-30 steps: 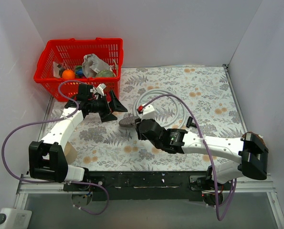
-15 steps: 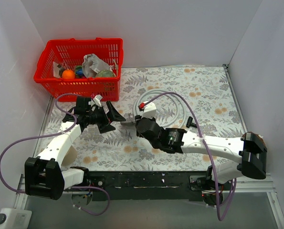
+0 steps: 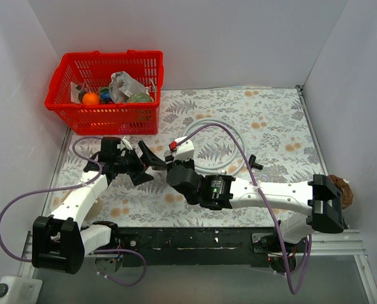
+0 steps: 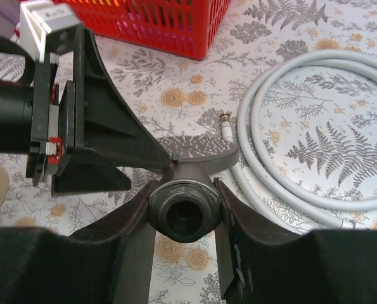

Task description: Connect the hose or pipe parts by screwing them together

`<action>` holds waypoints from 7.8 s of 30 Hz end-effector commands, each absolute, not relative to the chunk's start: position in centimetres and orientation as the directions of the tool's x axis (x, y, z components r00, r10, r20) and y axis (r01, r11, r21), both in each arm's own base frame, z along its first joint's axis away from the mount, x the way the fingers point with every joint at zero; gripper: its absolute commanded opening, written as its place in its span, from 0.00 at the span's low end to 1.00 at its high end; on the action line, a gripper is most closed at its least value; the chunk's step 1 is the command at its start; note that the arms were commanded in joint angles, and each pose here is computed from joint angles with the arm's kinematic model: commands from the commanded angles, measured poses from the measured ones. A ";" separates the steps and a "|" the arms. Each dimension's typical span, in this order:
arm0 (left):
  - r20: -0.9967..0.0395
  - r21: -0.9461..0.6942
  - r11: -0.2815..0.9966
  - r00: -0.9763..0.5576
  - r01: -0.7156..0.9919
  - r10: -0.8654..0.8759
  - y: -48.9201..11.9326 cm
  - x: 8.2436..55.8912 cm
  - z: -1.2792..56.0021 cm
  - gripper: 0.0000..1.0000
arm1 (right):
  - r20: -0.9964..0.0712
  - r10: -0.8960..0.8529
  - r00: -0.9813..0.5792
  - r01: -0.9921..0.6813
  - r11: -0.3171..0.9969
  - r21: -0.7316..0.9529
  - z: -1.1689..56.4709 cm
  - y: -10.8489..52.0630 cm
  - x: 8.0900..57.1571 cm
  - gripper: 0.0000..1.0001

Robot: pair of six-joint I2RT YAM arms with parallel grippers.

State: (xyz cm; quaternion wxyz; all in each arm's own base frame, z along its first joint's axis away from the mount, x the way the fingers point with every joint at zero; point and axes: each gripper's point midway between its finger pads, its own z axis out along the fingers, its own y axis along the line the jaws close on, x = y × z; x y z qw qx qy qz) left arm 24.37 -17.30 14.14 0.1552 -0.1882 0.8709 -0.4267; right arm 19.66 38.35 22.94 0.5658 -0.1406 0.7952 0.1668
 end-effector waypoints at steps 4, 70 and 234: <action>-0.067 -0.825 0.499 -0.831 -0.264 -0.552 -16.4 23.4 14.4 0.98 | -0.959 0.155 -0.238 -0.296 0.928 0.224 28.8 39.4 20.8 0.01; -0.163 -0.979 0.194 -0.783 0.055 -0.600 -14.9 25.4 29.9 0.06 | -0.937 -0.068 -0.342 -0.593 0.790 0.159 22.5 45.2 11.9 0.01; -0.608 -0.783 0.440 -0.688 0.439 -0.395 -6.9 25.4 32.2 0.00 | -0.951 -0.308 -0.009 -0.910 0.396 -0.119 26.4 40.1 23.7 0.64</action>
